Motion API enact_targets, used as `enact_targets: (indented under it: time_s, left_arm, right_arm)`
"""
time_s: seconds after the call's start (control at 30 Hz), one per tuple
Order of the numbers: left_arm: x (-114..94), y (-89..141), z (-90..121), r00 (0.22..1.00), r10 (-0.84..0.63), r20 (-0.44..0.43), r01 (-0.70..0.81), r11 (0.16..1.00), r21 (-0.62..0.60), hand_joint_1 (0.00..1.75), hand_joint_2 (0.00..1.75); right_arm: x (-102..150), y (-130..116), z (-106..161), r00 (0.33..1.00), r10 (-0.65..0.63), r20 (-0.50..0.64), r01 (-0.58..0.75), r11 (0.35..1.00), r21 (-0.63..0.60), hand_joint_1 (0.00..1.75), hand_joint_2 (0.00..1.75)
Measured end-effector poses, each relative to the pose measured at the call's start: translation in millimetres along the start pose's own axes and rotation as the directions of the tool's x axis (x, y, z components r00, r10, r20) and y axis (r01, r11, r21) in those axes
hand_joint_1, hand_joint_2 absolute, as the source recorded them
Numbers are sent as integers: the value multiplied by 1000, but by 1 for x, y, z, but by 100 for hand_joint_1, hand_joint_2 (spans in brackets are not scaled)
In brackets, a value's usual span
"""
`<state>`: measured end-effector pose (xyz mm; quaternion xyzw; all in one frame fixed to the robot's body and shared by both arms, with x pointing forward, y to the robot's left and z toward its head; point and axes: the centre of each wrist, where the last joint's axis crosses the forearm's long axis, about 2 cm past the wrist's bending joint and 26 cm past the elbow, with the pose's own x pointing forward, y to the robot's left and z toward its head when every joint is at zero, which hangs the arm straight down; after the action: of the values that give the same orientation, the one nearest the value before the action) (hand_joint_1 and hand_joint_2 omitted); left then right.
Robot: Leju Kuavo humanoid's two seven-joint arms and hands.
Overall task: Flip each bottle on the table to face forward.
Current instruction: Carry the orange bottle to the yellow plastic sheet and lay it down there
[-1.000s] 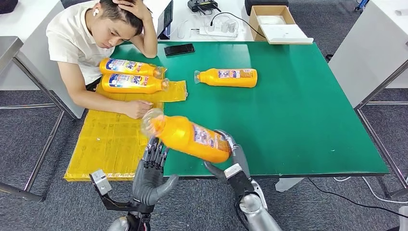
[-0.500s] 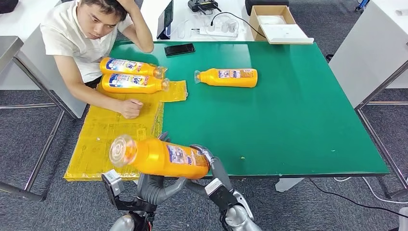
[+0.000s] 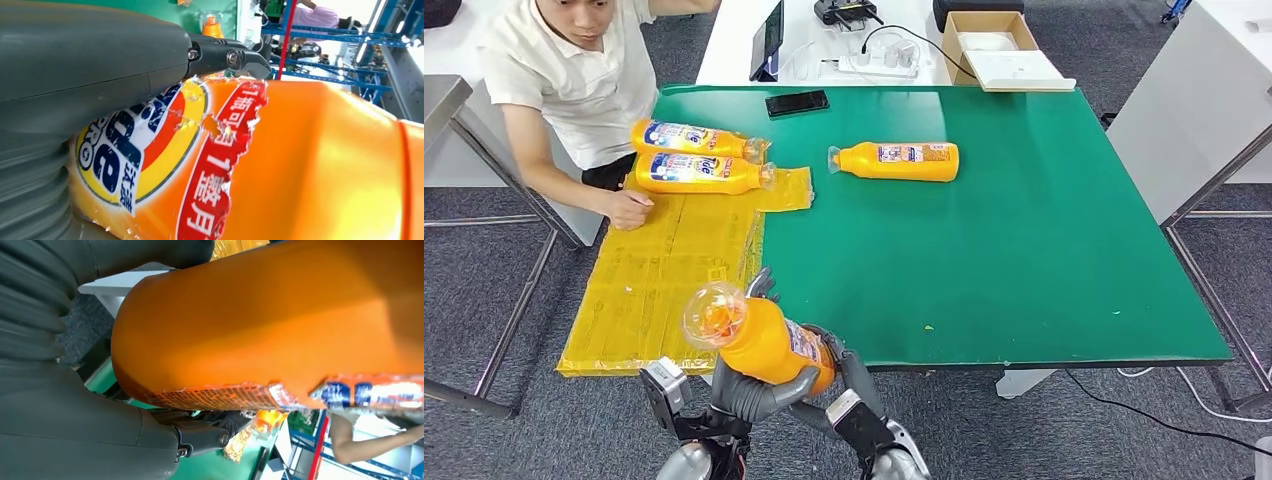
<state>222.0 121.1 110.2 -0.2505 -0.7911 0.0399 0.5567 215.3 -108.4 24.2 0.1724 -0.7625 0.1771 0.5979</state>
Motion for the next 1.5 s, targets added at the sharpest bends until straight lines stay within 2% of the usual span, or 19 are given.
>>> enact_targets:
  time_s: [0.1,0.13,0.17,0.33,0.87,0.9,0.93,0.97,1.03,1.07,1.1,1.2,1.33,1.4,1.5]
  left_arm:
    - [0,0,-1,1000,19,15,-19,1000,15,156,175]
    - [0,-1,-1,999,36,17,-37,999,21,171,175]
    - [0,-1,-1,998,65,16,-65,998,25,175,175]
    - [2,0,-1,981,194,4,-194,980,35,175,175]
    - [4,2,-1,979,205,12,-205,977,50,175,175]
    - [4,2,-1,979,205,12,-206,977,50,175,175]
    - [4,2,-1,978,207,11,-207,977,49,175,175]
    - [4,2,-1,977,213,9,-213,976,49,175,175]
    - [4,2,-1,970,243,2,-243,969,43,175,175]
    - [4,2,-1,964,267,-3,-266,963,37,175,175]
    - [5,3,-1,957,291,-8,-290,957,25,175,175]
    - [7,4,-1,940,341,-18,-341,940,-25,175,175]
    - [7,6,1,930,366,-18,-367,929,-57,175,175]
    - [7,7,3,943,333,5,-332,942,-47,175,175]
    - [8,15,2,995,86,52,-89,994,55,175,175]
  right_arm:
    - [0,2,0,1000,2,1,-2,1000,1,175,175]
    - [0,3,0,1000,3,1,-3,1000,-2,175,175]
    - [0,3,0,1000,5,1,-5,1000,-4,175,175]
    - [0,4,-1,1000,16,2,-16,1000,-8,175,175]
    - [0,7,-1,1000,20,2,-20,1000,8,175,175]
    - [0,7,-1,1000,20,2,-20,1000,8,170,175]
    - [0,7,-1,1000,20,1,-20,1000,8,158,175]
    - [0,7,-1,1000,20,1,-20,1000,8,132,175]
    - [0,6,-1,1000,21,0,-21,1000,8,49,175]
    - [0,6,0,1000,20,0,-20,1000,8,17,175]
    - [-1,6,0,1000,18,-2,-18,1000,8,0,131]
    - [-3,6,2,1000,6,-14,-6,1000,7,0,0]
    - [-4,6,4,999,-29,-24,29,1000,6,0,0]
    - [-4,5,5,999,-30,-27,29,999,-32,0,0]
    - [-6,-6,18,999,-1,-46,-7,984,-180,0,0]
